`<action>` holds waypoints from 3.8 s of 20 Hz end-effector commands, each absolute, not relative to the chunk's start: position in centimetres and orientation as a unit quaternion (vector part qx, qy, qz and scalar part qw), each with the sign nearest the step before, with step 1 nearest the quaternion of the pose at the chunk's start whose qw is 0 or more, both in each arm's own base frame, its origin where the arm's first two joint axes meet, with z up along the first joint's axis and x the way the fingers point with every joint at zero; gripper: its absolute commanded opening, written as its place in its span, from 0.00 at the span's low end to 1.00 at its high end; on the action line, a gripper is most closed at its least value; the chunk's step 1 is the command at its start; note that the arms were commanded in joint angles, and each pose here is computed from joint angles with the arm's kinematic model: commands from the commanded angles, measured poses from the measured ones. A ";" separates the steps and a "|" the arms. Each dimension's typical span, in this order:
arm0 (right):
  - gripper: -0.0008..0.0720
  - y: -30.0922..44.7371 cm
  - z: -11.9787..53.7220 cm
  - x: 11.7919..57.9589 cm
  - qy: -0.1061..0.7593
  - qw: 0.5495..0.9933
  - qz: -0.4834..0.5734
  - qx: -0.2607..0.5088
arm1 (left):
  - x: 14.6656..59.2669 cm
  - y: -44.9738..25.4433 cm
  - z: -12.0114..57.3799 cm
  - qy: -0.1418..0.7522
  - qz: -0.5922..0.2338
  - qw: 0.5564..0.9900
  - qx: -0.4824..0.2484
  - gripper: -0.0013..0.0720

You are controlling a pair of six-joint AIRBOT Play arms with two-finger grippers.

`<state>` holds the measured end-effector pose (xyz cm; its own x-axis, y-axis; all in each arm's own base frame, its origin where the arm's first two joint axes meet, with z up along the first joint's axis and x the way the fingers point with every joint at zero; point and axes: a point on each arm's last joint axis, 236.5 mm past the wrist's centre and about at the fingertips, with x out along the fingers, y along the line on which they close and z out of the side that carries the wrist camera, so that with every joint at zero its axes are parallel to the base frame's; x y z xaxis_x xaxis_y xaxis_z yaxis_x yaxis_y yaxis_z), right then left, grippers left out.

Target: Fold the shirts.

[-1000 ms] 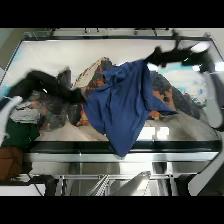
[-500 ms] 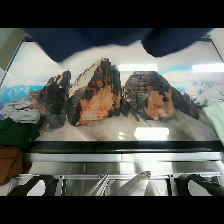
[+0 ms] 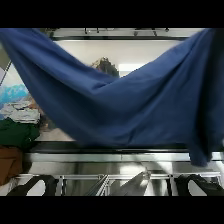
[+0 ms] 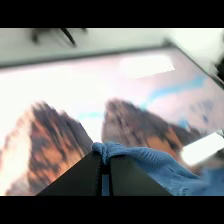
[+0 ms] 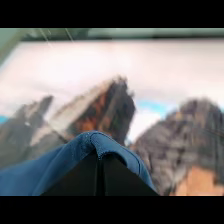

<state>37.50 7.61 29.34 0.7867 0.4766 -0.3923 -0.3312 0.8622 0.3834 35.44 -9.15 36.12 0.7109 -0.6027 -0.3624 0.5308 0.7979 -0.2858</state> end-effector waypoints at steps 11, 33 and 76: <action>0.63 -0.3 -1.8 49.4 0.456 0.853 0.083 0.240 | 51.9 -15.3 0.4 0.585 -0.339 0.723 -0.140 0.64; 0.85 -0.6 -6.4 33.2 0.547 0.756 0.064 0.354 | 18.2 -16.3 -11.7 0.741 -0.144 0.566 -0.331 0.86; 0.86 2.0 -10.3 36.9 0.568 0.693 0.114 0.429 | 23.5 -15.6 -8.6 0.744 -0.243 0.521 -0.340 0.05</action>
